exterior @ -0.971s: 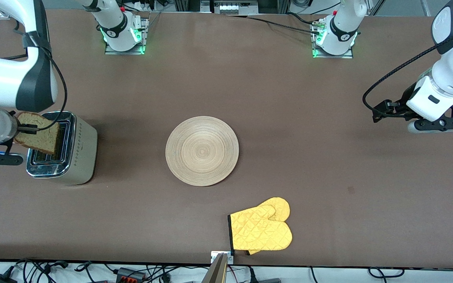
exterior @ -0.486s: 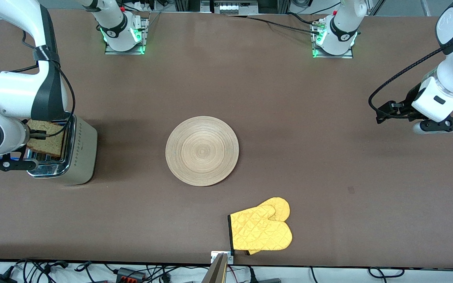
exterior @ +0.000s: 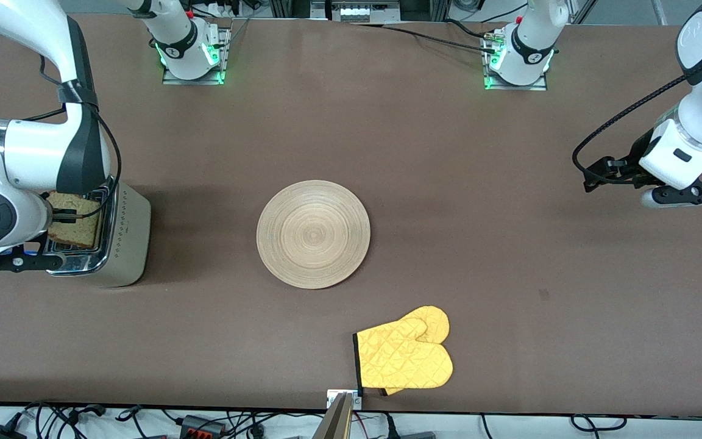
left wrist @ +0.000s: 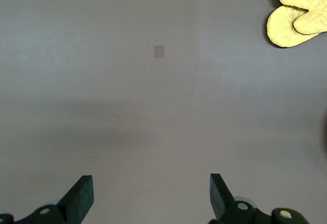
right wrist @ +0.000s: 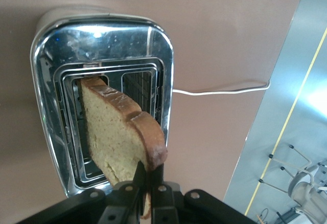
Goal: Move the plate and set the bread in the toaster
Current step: 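Lower the bread into the toaster slot with the right gripper, then open the right gripper and release the bread in the slot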
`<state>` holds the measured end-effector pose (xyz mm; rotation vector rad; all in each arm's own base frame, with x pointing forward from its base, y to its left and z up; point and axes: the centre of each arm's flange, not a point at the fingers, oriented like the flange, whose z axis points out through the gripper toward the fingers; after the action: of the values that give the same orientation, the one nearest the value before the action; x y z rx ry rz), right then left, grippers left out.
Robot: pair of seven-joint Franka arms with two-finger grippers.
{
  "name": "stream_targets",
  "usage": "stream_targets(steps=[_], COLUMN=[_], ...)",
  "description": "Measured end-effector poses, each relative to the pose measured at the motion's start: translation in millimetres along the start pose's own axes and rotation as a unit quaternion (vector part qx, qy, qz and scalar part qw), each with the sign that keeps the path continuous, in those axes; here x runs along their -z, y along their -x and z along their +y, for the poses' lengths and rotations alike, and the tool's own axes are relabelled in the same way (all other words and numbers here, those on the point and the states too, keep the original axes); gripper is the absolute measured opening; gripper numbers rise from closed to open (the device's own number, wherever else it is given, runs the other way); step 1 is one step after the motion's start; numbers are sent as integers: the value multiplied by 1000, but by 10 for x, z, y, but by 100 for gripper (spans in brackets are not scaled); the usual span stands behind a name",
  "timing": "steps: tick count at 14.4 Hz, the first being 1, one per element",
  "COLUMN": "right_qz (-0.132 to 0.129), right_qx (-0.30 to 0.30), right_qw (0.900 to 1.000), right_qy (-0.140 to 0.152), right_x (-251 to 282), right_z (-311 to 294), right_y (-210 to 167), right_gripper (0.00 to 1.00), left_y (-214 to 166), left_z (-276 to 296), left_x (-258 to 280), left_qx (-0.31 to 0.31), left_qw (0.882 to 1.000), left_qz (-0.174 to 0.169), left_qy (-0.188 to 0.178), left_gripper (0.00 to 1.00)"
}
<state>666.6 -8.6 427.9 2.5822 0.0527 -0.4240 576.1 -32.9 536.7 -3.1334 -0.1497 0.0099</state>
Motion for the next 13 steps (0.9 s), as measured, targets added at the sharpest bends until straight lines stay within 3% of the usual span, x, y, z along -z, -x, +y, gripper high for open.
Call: stream_targets(steps=[3,7,11,13], right_qz=[-15,-13,42,70], right_qx=[11,-4,-20,-24], right_qw=[1000,998,994,985], right_qy=[-9,-69,-100,-158], right_x=[-188,-238,339,679], right_z=[-121,-33,244,327], right_y=[-52,-60,200,386], right_gripper=[16,56,95,100], left_y=[-2,-5,-5,-6], left_z=[-9,-24,-29,-34], left_x=[1,0,0,0], left_qx=[1,2,3,3], left_qw=[1000,1000,1000,1000], left_qz=[0,0,0,0], left_qy=[0,0,0,0], left_gripper=[100,100,100,100])
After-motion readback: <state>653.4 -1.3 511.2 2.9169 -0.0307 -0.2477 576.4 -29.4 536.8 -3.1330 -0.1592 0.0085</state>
